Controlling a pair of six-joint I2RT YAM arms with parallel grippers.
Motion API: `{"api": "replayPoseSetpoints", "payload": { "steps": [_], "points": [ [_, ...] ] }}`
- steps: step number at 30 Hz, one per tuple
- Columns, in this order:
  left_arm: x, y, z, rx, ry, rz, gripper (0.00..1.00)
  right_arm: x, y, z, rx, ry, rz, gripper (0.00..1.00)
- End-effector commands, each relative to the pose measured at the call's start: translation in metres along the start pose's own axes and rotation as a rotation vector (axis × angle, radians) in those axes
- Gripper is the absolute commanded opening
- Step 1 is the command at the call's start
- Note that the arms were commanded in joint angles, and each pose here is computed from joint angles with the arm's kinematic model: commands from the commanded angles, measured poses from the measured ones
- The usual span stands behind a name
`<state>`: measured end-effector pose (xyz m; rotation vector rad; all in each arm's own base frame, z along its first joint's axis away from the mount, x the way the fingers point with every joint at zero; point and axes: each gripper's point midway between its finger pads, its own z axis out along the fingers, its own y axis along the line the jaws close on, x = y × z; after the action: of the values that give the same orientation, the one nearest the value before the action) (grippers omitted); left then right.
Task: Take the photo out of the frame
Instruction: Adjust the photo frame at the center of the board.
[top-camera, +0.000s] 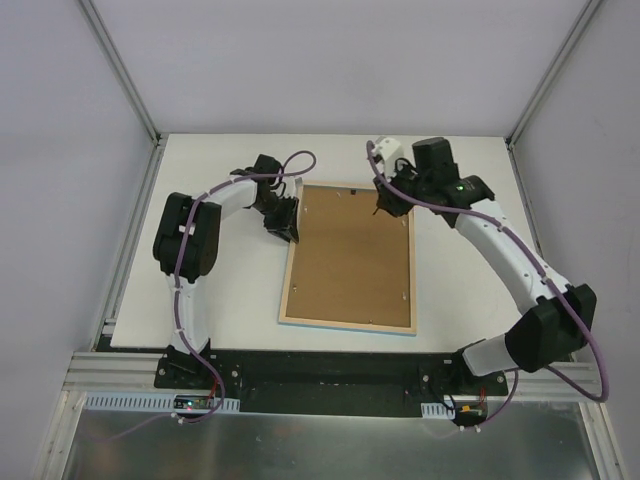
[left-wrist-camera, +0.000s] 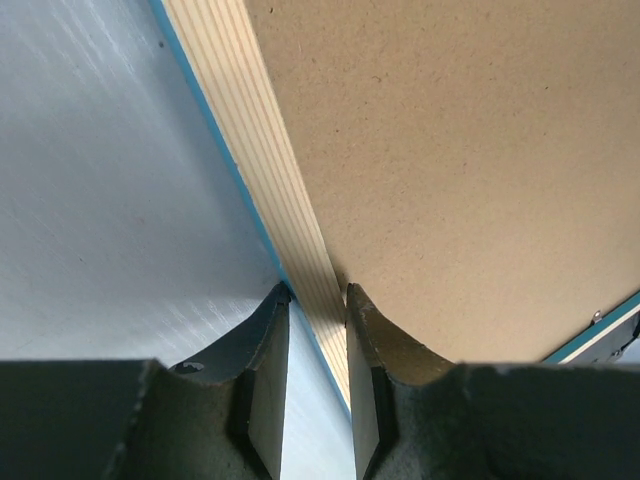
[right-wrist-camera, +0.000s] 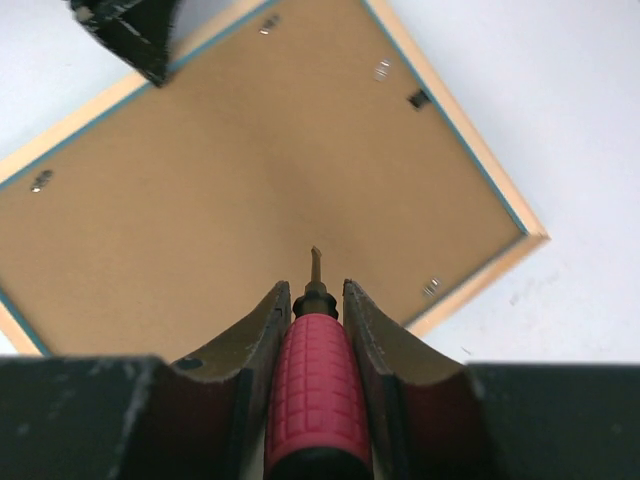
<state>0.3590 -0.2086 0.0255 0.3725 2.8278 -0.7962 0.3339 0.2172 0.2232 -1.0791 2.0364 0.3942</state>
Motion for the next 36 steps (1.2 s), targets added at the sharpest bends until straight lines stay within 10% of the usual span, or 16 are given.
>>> {"api": "replayPoseSetpoints", "payload": {
  "steps": [1, 14, 24, 36],
  "points": [
    [-0.001, 0.029, 0.005, -0.114, 0.074, 0.062, 0.00, 0.019, -0.021, -0.026, 0.035, -0.017, 0.061, 0.01],
    [-0.079, 0.043, 0.017, -0.318, 0.064, 0.202, 0.00, 0.088, -0.075, -0.051, 0.296, 0.049, 0.208, 0.01],
    [-0.119, 0.037, -0.014, -0.401, -0.050, 0.247, 0.56, 0.107, -0.087, -0.046, 0.366, 0.063, 0.249, 0.01],
    [-0.039, -0.040, -0.051, -0.198, 0.021, 0.371, 0.61, 0.113, -0.092, -0.054, 0.388, 0.011, 0.297, 0.01]
  ]
}}
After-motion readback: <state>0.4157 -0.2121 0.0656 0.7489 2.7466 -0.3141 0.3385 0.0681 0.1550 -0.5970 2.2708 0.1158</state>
